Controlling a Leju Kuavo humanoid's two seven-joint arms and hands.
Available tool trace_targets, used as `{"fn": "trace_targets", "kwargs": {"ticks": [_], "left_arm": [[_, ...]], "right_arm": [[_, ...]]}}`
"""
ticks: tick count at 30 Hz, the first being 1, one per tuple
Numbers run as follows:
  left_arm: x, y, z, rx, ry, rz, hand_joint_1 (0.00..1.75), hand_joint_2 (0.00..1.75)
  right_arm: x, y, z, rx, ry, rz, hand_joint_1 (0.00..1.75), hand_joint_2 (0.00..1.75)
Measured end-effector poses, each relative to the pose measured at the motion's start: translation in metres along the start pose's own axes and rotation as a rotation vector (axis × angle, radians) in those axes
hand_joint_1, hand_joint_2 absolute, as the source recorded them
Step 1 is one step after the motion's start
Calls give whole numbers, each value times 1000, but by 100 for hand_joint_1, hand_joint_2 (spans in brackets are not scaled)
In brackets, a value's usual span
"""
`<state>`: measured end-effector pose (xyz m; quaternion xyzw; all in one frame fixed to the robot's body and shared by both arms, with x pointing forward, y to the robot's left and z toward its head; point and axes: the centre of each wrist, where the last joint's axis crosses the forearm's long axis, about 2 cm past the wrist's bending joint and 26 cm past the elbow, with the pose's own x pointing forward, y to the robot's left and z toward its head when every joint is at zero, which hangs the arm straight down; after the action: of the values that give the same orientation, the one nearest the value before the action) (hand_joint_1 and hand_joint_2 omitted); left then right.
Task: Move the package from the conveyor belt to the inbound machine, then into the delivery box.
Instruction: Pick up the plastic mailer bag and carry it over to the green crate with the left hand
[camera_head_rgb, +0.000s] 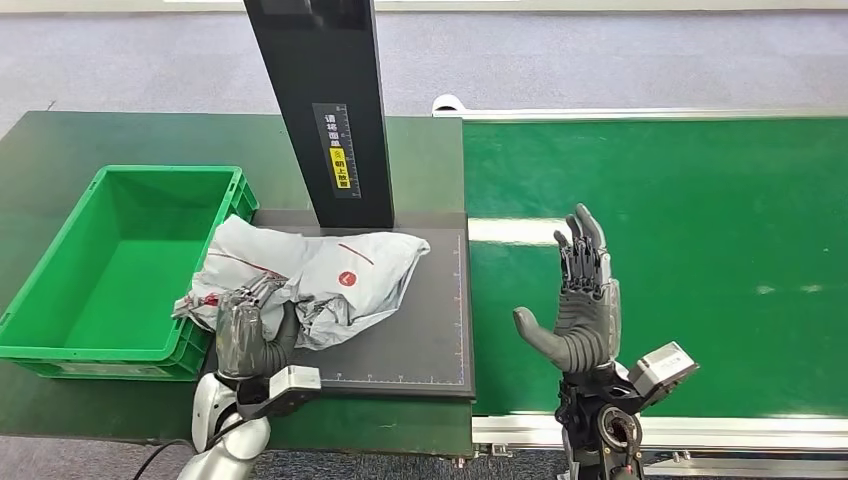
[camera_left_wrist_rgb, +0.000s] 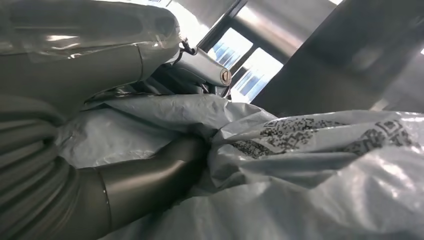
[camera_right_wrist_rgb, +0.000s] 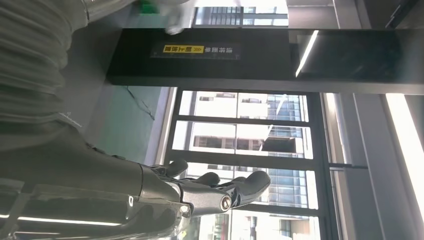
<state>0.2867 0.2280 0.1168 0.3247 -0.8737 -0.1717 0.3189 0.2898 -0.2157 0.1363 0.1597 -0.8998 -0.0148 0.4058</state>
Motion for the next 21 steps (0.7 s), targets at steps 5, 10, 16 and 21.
{"fn": "trace_targets", "kwargs": {"ticks": [5,10,16,21], "left_arm": [[16,27,-26,160,-100,-15,175,175],[-12,49,-85,205,-110,-43,175,175],[-59,64,-186,180,-38,-346,175,175],[-83,66,-227,111,125,-486,175,175]], "right_arm": [[-3,-5,5,-17,16,-9,0,175],[-9,-9,8,-10,46,-24,0,175],[-23,-6,-1,21,79,-57,0,175],[-33,-1,-10,29,100,-87,0,175]]}}
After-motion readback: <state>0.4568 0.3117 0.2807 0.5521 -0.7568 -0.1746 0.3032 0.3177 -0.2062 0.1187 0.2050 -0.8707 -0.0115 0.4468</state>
